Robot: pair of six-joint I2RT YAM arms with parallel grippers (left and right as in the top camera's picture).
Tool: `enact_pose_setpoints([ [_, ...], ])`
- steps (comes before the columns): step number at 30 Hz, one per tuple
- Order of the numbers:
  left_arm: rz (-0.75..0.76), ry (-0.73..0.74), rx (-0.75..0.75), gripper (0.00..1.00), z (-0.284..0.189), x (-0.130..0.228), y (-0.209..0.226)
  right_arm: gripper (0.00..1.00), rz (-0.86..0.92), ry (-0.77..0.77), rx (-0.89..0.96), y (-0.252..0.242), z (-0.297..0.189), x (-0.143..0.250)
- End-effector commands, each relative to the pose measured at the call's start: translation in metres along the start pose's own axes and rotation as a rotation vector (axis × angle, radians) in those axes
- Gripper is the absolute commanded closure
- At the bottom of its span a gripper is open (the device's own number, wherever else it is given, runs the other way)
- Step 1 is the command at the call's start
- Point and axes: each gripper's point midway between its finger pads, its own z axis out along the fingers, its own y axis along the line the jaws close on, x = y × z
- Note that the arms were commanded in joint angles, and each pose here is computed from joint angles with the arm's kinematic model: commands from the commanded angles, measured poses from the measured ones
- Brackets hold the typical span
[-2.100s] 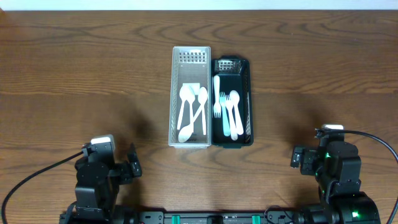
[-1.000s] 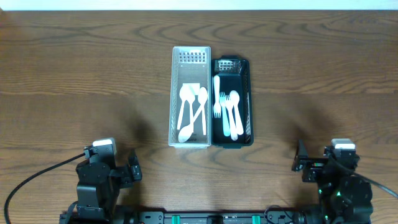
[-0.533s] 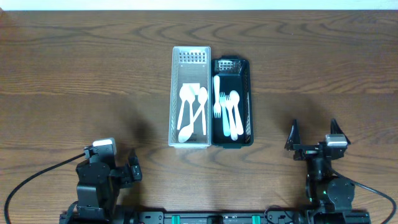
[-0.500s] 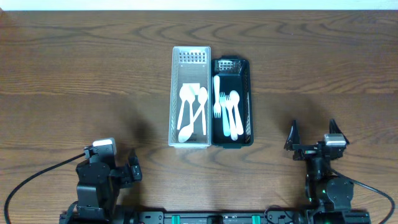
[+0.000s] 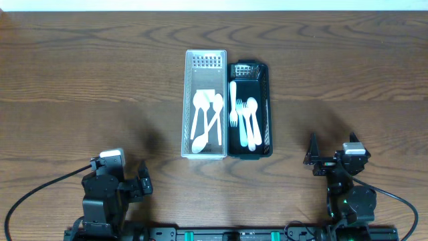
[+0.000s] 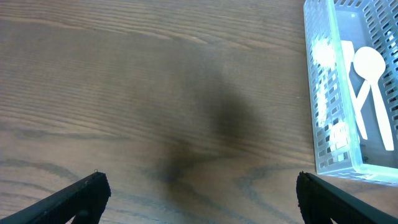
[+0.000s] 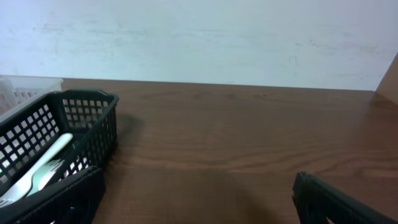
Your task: Pack container
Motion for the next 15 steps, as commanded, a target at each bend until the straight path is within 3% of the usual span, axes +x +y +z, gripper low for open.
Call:
enact_pose_setpoints([
  [1,0.014,-0.013,-0.003,0.02,-0.0021,-0.0026,0.0006,0.01,-0.014,0.001,0.015,-0.0030,-0.0001,0.0009],
  [15,0.012,-0.015,-0.015,0.02,-0.0035,-0.0011,0.0036,0.01,-0.014,0.001,0.015,-0.0030,-0.0001,0.0009],
])
